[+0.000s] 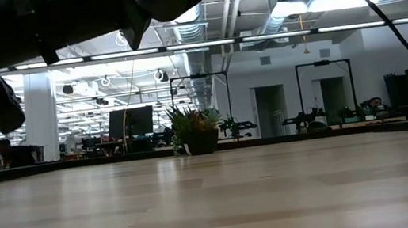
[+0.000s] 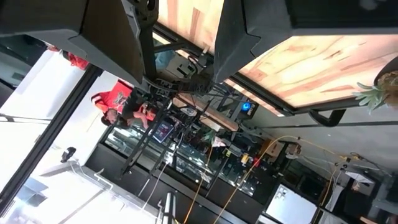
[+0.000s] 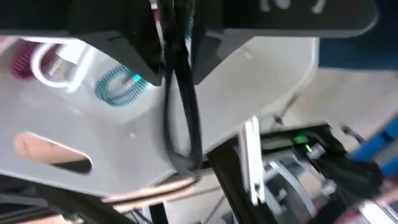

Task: Pick and place USB-C Cables
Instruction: Put the black charger cable into the gray bin, then return to Home Position

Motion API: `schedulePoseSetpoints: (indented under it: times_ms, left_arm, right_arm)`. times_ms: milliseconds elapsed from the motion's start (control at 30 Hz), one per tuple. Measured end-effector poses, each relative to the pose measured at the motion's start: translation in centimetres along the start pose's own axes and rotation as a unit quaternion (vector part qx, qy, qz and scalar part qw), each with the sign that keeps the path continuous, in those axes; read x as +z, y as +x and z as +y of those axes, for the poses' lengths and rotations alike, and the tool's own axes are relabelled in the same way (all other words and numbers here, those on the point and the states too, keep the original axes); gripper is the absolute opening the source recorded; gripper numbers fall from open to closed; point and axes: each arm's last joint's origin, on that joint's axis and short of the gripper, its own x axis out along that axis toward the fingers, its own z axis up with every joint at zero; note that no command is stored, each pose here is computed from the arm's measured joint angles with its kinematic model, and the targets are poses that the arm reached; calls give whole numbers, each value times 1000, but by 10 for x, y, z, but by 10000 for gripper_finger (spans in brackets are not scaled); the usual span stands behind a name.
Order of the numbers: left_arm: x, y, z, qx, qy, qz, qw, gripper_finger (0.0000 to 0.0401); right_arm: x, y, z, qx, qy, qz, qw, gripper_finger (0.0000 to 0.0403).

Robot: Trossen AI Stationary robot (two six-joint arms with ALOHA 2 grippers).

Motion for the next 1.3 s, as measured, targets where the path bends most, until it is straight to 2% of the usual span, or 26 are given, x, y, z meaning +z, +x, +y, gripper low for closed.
schedulePoseSetpoints:
  times_ms: [133,400,500,700,800,933,1100,1200,1300]
  left_arm:
    - [0,0,0,2,1,1,1000,187]
    - [0,0,1,8,-3,-2,1000,187]
    - [0,0,1,7,-11,-2,1000,187]
    - [0,0,0,5,-24,-3,1000,187]
    - [1,0,0,4,-16,-4,1000,187]
    - [4,0,-2,-2,-4,-12,1000,187]
    - [16,-1,-12,-81,8,-2,997,187]
    - [22,-1,-17,-133,16,7,991,187]
    - [25,-2,-19,-154,23,8,988,187]
  right_arm:
    - [-3,0,-2,-7,-21,16,1000,137]
    - [4,-3,-8,-15,-21,18,1000,252]
    - [23,-13,-7,-17,-22,8,1000,272]
    - [77,-49,-5,1,-4,28,1000,278]
    - [116,-84,11,3,-36,37,999,278]
    - [165,-149,46,4,-151,53,987,278]
    - [214,-233,72,-57,-259,36,964,278]
    - [241,-299,77,-74,-270,30,959,279]
    - [255,-357,78,-95,-243,31,965,279]
